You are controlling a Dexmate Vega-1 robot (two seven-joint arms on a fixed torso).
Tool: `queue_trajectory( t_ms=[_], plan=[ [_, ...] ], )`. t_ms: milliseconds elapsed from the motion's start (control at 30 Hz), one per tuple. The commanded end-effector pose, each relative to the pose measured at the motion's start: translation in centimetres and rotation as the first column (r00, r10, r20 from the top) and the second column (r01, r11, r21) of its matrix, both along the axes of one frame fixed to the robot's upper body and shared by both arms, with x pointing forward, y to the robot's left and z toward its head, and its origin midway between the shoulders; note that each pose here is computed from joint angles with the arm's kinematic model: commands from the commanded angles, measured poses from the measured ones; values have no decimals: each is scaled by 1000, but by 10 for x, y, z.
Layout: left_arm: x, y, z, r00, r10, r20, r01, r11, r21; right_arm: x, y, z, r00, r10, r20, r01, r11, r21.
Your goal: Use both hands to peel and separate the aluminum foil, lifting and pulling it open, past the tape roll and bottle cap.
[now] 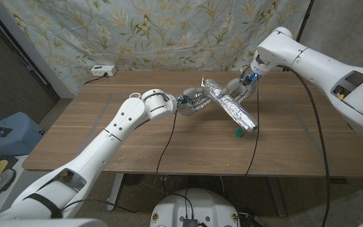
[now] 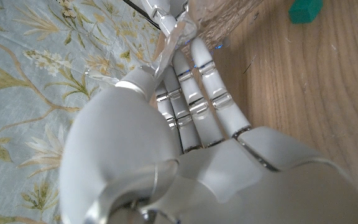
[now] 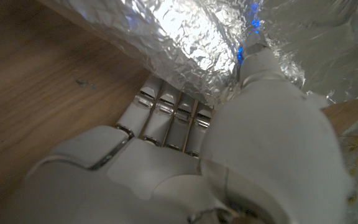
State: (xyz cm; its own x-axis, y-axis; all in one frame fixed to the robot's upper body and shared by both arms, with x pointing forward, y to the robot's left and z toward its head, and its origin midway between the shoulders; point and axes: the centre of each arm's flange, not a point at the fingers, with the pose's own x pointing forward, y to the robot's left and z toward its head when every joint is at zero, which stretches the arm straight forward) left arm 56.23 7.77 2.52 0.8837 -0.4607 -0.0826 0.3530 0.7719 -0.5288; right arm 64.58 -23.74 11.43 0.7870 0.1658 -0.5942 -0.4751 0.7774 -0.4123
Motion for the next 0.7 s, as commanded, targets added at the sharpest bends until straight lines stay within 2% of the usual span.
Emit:
queue_trajectory(
  t_ms=[33, 400, 700],
  plan=[
    [2, 9, 0, 1000, -2, 15, 2, 1000, 0, -7, -13, -15, 996, -50, -69, 58, 992, 115],
    [3, 13, 0, 1000, -13, 14, 13, 1000, 3, -13, -25, -19, 993, -63, -98, 81, 978, 194],
    [6, 15, 1, 1000, -20, 13, 20, 1000, 0, -17, -35, -32, 987, -67, -149, 109, 951, 291]
  ],
)
